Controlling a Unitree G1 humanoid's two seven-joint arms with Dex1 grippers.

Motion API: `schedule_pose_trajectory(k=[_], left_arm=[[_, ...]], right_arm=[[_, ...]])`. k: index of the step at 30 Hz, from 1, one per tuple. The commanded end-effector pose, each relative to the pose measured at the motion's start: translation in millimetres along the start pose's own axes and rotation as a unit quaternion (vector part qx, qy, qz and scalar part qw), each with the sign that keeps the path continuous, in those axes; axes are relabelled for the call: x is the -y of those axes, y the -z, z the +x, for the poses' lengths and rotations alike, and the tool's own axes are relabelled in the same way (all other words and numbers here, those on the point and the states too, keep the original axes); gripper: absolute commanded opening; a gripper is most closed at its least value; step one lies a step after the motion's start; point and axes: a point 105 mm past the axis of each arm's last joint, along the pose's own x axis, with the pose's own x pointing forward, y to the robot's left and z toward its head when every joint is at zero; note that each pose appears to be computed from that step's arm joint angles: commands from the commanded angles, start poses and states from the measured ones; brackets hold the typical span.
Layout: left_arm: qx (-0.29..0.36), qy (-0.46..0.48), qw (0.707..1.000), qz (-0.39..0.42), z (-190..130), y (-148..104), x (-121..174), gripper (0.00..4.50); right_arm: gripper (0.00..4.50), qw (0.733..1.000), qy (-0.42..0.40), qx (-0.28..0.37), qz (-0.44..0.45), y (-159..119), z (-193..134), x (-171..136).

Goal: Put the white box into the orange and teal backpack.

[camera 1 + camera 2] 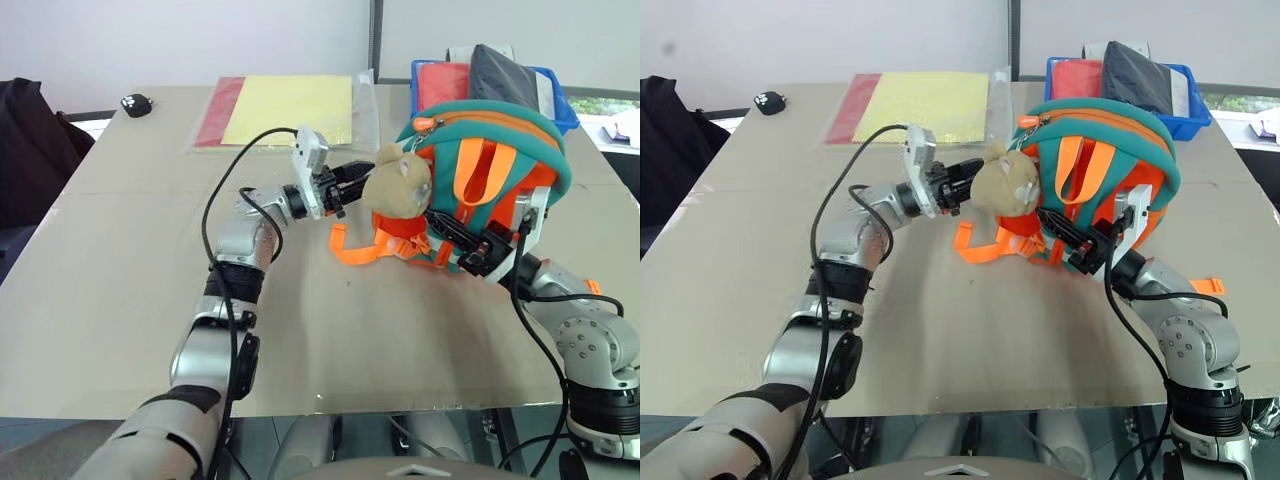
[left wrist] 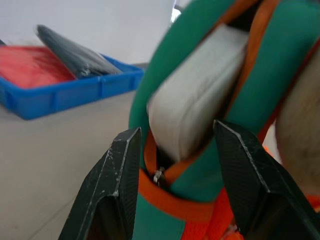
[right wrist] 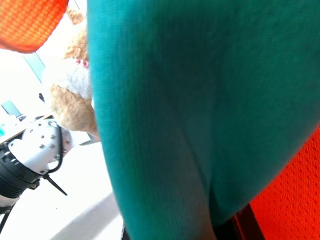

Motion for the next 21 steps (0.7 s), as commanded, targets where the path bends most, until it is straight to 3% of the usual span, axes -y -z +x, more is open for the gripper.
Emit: schedule_pose_trajectory(k=[1,4,10,17,21], left_arm=[[-0.015,0.023,0.998,0.058,3,-9,-7,2.35],[0.007,0.027,0.998,0.06,8,-20,-14,2.35],[0.037,0.107,0.993,0.039,20,-31,2,2.35],[0.009,0.121,0.992,0.04,20,-26,1,2.35],[-0.003,0.116,0.992,0.044,21,-24,-1,0.51]], right_arm=[[0.0,1.0,-0.016,0.017,-0.018,-11,3,-9],[0.0,1.0,-0.016,0.017,-0.018,-10,3,-10],[0.0,1.0,-0.013,0.02,-0.018,-9,4,-12],[0.0,1.0,-0.013,0.02,-0.019,-8,5,-13],[0.0,1.0,-0.014,0.021,-0.019,-8,5,-13]])
